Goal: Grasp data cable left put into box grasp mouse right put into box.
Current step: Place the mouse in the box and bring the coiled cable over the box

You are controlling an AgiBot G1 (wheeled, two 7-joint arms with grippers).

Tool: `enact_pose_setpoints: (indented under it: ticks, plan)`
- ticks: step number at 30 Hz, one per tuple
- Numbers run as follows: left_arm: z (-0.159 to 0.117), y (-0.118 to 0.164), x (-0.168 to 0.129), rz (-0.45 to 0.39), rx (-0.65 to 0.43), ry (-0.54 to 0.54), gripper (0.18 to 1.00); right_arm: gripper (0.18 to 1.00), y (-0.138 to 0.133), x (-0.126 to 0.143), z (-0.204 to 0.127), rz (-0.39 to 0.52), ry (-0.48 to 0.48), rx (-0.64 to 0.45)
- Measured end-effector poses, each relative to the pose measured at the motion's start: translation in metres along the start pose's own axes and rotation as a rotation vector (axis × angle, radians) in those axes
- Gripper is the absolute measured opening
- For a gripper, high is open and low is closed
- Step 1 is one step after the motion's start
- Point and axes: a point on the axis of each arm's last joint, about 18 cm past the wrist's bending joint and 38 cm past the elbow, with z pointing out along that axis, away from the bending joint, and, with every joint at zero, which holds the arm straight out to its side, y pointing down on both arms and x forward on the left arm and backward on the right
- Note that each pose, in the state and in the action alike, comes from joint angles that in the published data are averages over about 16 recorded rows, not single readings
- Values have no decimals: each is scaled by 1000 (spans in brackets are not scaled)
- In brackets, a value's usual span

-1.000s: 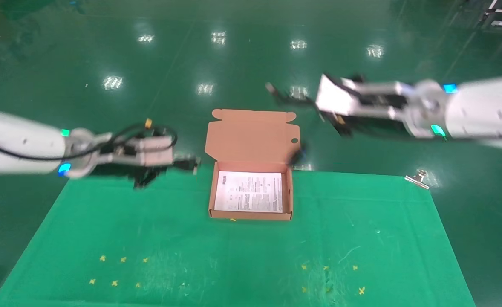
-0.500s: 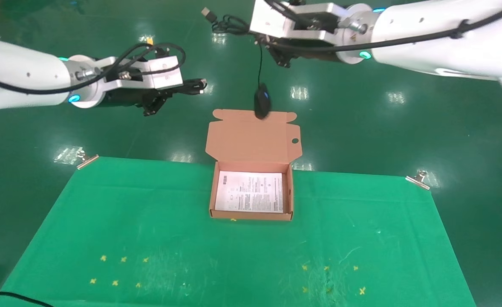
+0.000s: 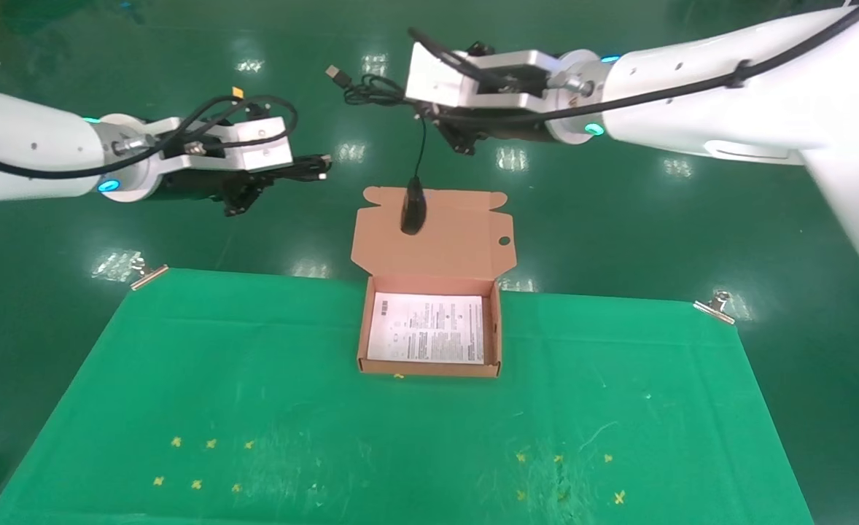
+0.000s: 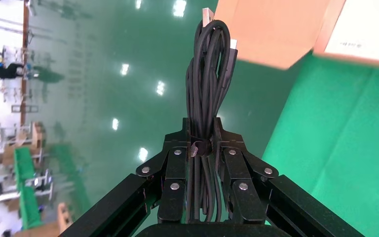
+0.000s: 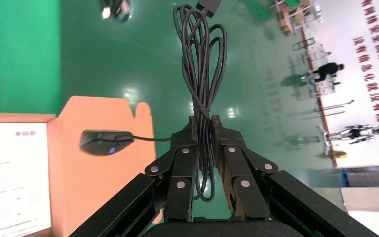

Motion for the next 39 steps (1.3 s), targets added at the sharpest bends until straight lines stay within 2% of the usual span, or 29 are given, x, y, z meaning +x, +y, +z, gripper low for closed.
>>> enact_pose_setpoints:
  ticks: [11, 23, 39]
  plan:
    - [-6, 20, -2, -5, -90, -9, 261, 228, 2, -38, 24, 18, -73, 4]
    - [-7, 21, -1, -9, -102, -13, 260, 228, 12, -95, 41, 78, -161, 3]
    - [-8, 21, -1, -9, -102, -13, 260, 228, 58, -164, 48, 203, -259, -118]
